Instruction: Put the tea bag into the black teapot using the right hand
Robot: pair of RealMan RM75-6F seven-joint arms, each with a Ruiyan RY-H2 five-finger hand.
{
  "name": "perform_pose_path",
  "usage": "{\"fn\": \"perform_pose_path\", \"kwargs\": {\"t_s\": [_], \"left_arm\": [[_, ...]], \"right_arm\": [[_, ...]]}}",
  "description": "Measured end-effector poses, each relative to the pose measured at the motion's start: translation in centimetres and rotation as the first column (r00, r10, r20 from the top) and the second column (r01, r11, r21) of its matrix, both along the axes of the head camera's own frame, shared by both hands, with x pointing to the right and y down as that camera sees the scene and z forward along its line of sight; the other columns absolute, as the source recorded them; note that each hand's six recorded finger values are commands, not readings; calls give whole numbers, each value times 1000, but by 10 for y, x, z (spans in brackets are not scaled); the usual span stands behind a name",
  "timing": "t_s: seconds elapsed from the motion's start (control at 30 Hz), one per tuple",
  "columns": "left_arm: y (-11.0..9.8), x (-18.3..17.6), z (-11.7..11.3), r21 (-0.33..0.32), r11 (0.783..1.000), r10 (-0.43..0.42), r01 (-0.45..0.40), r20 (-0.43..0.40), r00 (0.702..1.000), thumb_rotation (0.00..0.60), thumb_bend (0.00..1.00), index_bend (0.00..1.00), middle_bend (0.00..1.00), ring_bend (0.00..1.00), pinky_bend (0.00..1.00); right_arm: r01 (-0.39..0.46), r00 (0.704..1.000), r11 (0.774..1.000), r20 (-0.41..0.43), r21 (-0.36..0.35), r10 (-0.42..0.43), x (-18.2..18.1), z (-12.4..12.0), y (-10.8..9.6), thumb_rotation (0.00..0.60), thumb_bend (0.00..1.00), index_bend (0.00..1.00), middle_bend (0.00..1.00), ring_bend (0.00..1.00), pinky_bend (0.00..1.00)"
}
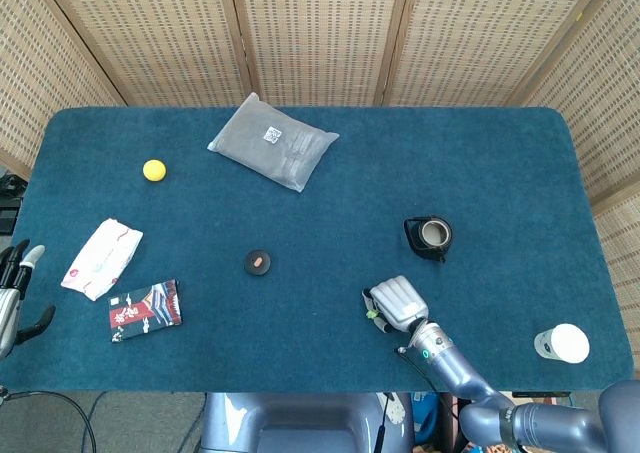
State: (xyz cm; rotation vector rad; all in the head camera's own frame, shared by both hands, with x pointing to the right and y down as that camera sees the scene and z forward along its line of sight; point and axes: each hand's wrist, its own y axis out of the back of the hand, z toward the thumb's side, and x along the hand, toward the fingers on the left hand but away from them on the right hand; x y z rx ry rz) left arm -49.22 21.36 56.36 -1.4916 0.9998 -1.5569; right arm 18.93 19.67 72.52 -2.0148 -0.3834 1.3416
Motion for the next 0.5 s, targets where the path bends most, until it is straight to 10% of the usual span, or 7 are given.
{"fn": "perform_pose_path", "kwargs": {"t_s": [0.5], "left_arm": [[-1, 0, -1, 3, 1000, -1, 1, 3, 1000, 600, 339, 0, 0, 0, 0]], "right_arm": [[-6, 1000, 1000, 5, -2, 6, 0, 0, 1, 600, 561, 567, 947, 892, 930]]}}
